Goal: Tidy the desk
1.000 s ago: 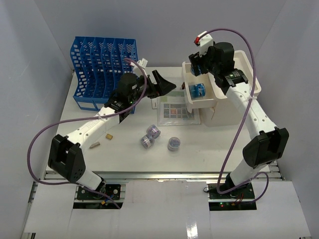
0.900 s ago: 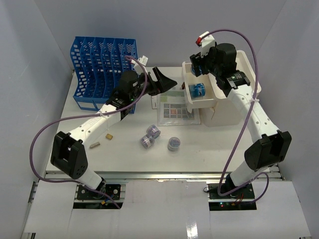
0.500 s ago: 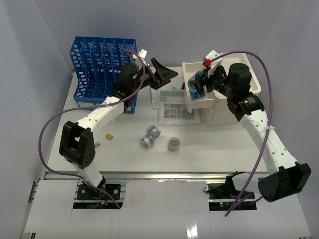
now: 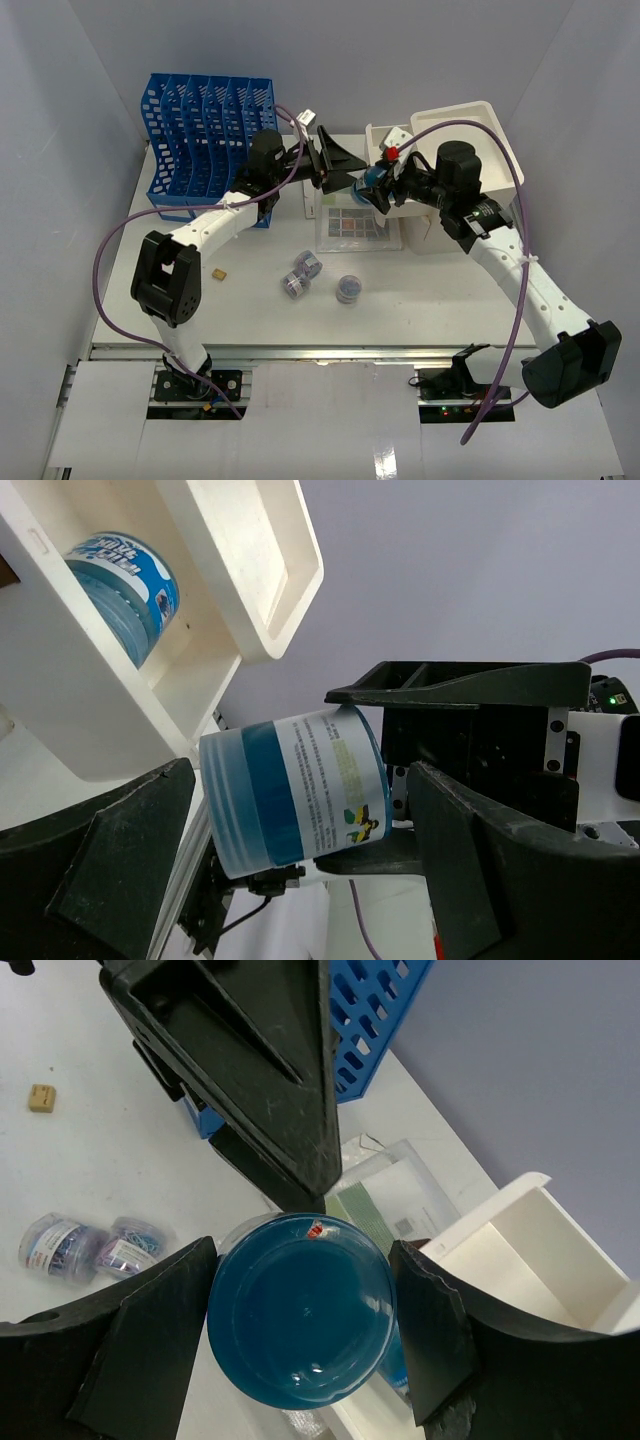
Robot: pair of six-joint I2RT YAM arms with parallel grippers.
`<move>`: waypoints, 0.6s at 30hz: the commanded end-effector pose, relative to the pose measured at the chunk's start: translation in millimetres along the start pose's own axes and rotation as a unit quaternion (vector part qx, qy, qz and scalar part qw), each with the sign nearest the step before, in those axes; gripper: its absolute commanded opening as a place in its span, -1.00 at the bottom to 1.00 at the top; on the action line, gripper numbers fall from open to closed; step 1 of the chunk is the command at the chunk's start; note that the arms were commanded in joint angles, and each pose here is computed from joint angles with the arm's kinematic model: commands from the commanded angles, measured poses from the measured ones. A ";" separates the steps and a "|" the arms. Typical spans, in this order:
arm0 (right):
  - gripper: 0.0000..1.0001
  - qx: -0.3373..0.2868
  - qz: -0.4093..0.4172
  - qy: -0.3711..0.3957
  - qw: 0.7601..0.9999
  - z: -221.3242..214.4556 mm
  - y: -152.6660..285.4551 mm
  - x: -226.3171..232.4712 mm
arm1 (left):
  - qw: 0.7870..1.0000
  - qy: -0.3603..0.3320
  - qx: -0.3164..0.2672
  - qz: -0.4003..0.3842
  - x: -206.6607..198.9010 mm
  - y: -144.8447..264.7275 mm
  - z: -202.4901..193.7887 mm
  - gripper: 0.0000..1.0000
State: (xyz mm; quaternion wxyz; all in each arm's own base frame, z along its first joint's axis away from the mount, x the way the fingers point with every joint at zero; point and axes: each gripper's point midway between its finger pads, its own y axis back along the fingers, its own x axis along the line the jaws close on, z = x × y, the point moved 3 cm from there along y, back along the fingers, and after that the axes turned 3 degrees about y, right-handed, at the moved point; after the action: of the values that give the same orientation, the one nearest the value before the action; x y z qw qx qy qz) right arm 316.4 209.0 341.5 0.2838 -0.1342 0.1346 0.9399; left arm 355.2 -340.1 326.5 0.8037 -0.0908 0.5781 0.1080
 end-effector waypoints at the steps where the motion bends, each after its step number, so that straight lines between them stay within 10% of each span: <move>1: -0.80 -0.061 -0.002 0.050 0.997 40.4 -9.9 -3.7 | 0.999 -0.018 0.033 -0.021 -23.0 5.1 -10.6 0.96; 12: -0.80 -0.033 -0.010 0.108 0.994 41.1 -32.4 7.4 | 0.998 -0.008 0.055 -0.007 -17.0 8.8 -22.5 0.82; 18: -0.79 -0.023 -0.023 0.125 0.992 38.8 -36.5 5.7 | 0.998 -0.005 0.066 0.000 -14.4 11.6 -27.4 -0.06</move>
State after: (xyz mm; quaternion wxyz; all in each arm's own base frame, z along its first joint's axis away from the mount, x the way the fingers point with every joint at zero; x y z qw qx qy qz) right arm 314.7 252.9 336.4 0.2533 -0.1959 0.1655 0.9328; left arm 348.9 -336.8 307.7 0.7999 -0.0505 0.5881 0.1079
